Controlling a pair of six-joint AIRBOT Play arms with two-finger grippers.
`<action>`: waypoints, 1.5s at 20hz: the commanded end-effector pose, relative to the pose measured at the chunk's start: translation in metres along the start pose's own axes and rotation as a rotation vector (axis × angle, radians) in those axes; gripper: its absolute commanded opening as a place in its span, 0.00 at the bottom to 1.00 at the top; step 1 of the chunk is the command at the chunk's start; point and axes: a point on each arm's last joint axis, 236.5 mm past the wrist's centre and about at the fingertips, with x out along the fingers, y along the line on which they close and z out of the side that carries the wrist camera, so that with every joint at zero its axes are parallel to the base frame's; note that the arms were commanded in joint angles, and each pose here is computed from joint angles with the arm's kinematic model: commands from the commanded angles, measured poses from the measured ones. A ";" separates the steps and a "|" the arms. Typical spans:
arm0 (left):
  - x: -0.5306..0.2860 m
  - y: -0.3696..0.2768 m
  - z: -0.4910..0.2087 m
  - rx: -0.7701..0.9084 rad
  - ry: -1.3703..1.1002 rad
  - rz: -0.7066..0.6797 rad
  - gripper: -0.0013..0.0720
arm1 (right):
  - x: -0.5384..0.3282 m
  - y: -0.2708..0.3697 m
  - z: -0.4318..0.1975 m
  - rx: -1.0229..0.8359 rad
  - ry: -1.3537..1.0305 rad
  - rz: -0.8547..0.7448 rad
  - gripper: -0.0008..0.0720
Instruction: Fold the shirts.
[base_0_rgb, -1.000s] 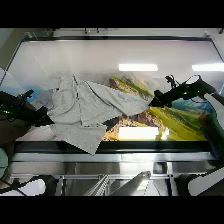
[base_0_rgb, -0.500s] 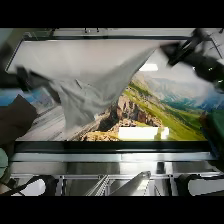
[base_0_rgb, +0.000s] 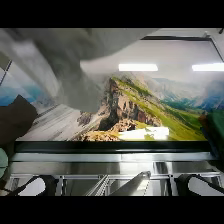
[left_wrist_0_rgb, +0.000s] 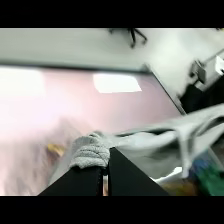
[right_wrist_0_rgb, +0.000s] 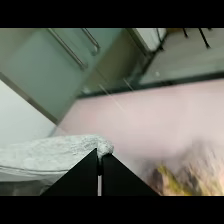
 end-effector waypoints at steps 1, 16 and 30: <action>0.029 -0.005 -0.082 -0.180 0.217 -0.212 0.05 | -0.007 0.019 -0.037 0.044 0.153 0.004 0.03; 0.089 0.152 -0.167 -0.439 0.705 0.366 0.05 | -0.060 -0.211 -0.127 0.281 0.503 -0.791 0.03; 0.043 -0.067 -0.258 -0.269 0.590 -0.245 0.04 | -0.030 0.024 -0.237 0.199 0.290 -0.078 0.03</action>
